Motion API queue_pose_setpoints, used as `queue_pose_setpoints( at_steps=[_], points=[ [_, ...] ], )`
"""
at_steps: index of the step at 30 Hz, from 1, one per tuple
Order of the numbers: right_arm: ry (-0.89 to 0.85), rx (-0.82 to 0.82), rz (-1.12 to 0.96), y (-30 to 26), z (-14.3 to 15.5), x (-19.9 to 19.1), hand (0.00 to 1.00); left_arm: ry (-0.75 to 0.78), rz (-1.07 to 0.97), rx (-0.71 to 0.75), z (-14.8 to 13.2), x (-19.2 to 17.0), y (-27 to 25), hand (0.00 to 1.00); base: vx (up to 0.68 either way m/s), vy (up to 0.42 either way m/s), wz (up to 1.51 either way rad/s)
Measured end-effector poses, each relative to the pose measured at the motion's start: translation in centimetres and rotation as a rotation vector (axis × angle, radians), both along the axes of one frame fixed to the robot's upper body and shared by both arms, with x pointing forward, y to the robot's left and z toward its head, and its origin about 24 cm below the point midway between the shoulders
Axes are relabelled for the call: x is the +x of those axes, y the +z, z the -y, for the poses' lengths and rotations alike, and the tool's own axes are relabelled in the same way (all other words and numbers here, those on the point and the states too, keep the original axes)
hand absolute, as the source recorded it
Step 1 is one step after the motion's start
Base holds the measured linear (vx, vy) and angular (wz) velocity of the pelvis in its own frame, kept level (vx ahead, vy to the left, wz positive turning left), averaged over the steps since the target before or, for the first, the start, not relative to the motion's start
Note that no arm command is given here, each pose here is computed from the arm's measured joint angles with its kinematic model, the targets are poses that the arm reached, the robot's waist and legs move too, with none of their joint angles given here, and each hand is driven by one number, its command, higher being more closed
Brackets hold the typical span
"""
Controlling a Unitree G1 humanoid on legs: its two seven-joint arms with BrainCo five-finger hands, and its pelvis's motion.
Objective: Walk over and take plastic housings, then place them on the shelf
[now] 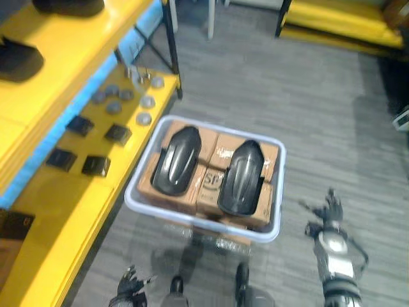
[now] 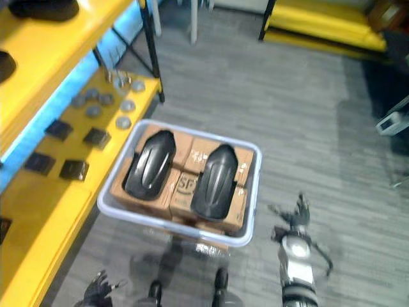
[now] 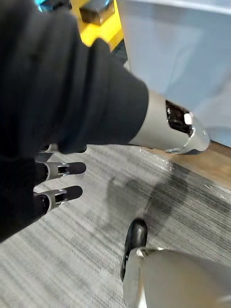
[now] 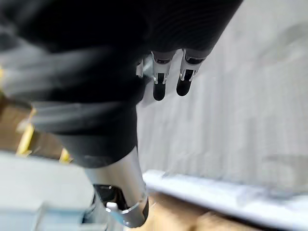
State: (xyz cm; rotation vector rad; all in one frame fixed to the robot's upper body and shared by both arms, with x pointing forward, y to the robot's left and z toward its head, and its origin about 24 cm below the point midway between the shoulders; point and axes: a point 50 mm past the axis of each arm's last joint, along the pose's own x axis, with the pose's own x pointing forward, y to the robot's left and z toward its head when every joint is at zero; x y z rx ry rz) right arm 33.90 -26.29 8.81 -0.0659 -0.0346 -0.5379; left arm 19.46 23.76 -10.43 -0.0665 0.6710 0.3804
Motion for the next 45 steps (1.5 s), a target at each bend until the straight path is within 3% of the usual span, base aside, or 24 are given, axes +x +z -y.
queue_pose_setpoints(
  at_steps=[6, 16, 17, 31, 33, 38, 40, 45],
  points=[
    [-0.009, -0.079, 0.051, 4.3, 0.0, 2.9, 0.0, -0.092, 0.009, 0.02, 1.9, 1.8, 0.3, 0.0, -0.07, 0.027, 0.11],
    [0.009, -0.094, -0.044, 2.9, -0.7, 3.7, 0.0, -0.118, 0.011, 0.008, 3.7, 2.1, 0.1, 0.0, -0.02, 0.029, 0.11],
    [0.011, -0.09, -0.049, 2.7, -0.9, 3.7, 1.0, -0.112, 0.013, 0.012, 3.7, 2.1, 0.1, 0.0, 0.0, 0.01, 0.06],
    [-0.015, -0.078, -0.215, 2.6, 0.6, 4.8, 1.0, -0.058, 0.061, -0.002, 3.6, 3.8, 1.1, 0.0, 0.0, 0.0, 0.0],
    [-0.022, -0.078, -0.249, 2.7, 1.4, 4.6, 1.0, -0.049, 0.135, -0.027, 3.9, 4.8, 2.3, 0.0, 0.0, 0.017, 0.06],
    [-0.049, -0.161, -0.258, 4.2, 3.6, 4.2, 1.0, -0.035, 0.535, -0.139, 5.2, 8.0, 9.8, 0.0, -0.02, -0.002, 0.2],
    [-0.036, -0.23, -0.221, 5.7, 3.2, 4.6, 1.0, -0.04, 0.713, -0.194, 5.8, 8.2, 13.5, 0.0, -0.03, -0.013, 0.13],
    [0.007, -0.478, -0.032, 10.9, 1.0, 4.9, 1.0, -0.096, 0.923, -0.219, 6.9, 8.1, 18.4, 0.0, -0.02, 0.007, 0.09]
  ],
)
